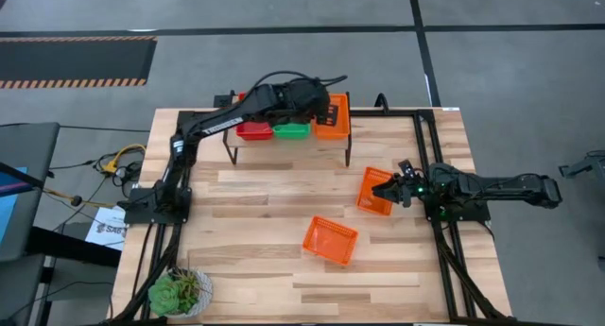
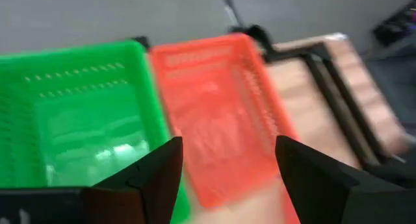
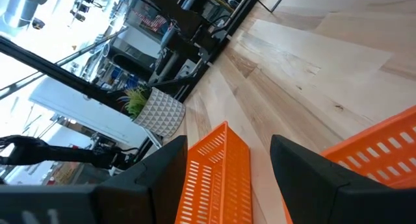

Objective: Stack baskets on shelf by color
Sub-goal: Stack the top orange bin on top of the orange bin on the shelf

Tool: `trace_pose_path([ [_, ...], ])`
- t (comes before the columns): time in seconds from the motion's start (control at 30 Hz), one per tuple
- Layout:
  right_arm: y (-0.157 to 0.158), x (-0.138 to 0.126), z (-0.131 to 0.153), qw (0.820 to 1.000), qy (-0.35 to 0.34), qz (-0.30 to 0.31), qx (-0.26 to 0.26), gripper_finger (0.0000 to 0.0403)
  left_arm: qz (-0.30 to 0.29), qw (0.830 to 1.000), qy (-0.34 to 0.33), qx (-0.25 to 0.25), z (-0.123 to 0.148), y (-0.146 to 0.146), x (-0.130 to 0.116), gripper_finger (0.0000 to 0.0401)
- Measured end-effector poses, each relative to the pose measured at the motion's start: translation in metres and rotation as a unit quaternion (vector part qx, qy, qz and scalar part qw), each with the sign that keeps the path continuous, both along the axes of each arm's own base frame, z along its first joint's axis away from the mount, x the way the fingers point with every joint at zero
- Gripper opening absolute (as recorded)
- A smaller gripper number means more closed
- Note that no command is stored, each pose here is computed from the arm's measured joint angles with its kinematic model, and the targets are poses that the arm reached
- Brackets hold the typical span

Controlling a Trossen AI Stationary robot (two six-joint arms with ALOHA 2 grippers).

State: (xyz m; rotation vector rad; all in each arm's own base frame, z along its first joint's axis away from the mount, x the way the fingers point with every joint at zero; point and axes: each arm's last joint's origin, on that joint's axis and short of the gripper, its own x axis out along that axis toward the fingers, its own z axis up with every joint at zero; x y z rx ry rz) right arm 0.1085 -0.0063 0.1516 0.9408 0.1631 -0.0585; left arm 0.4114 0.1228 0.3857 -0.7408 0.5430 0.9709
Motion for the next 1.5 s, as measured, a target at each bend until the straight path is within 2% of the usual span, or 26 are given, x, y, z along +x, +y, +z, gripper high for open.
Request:
trace_pose_path([
  [0.17, 0.000, 0.000, 0.005, 1.000, -0.008, 0.001, 0.015, 0.0244, -0.062, 0.997, -0.049, 0.013, 0.031, -0.038, -0.008, 0.0227],
  [0.3, 0.002, -0.002, 0.036, 0.999, -0.034, 0.028, -0.009, 0.0244, -0.107, 0.991, -0.079, 0.014, 0.040, -0.072, -0.005, 0.0226],
  [0.37, 0.002, -0.008, 0.055, 0.999, -0.005, 0.037, -0.036, 0.0244, -0.126, 0.988, -0.085, 0.013, 0.041, -0.087, -0.002, 0.0226],
  [0.47, 0.002, -0.023, 0.079, 0.989, 0.107, 0.038, -0.093, 0.0235, -0.148, 0.985, -0.092, 0.014, 0.043, -0.107, -0.001, 0.0226],
  [0.53, 0.001, -0.030, 0.093, 0.972, 0.201, 0.021, -0.121, 0.0223, -0.163, 0.983, -0.089, 0.012, 0.042, -0.119, -0.002, 0.0226],
  [0.63, -0.004, -0.034, 0.101, 0.923, 0.359, -0.016, -0.141, 0.0201, -0.179, 0.981, -0.080, 0.011, 0.041, -0.134, -0.003, 0.0226],
  [0.77, -0.008, -0.025, 0.100, 0.865, 0.482, -0.032, -0.138, 0.0167, -0.180, 0.981, -0.065, 0.026, 0.039, -0.151, -0.006, 0.0226],
  [0.83, -0.009, -0.016, 0.093, 0.846, 0.516, -0.031, -0.129, 0.0150, -0.176, 0.982, -0.057, 0.027, 0.038, -0.158, -0.008, 0.0226],
  [1.1, -0.013, 0.017, 0.066, 0.795, 0.597, -0.015, -0.105, 0.0100, -0.177, 0.984, -0.007, 0.000, 0.029, -0.180, -0.020, 0.0226],
  [1.2, -0.014, 0.030, 0.058, 0.789, 0.606, -0.012, -0.101, 0.0094, -0.176, 0.984, 0.008, -0.005, 0.027, -0.184, -0.024, 0.0226],
  [1.33, -0.017, 0.051, 0.047, 0.793, 0.601, -0.008, -0.104, 0.0093, -0.168, 0.985, 0.031, -0.014, 0.023, -0.187, -0.029, 0.0226],
  [1.5, -0.017, 0.081, 0.033, 0.829, 0.552, 0.040, -0.085, 0.0093, -0.154, 0.987, 0.038, -0.028, 0.030, -0.189, -0.043, 0.0226],
])
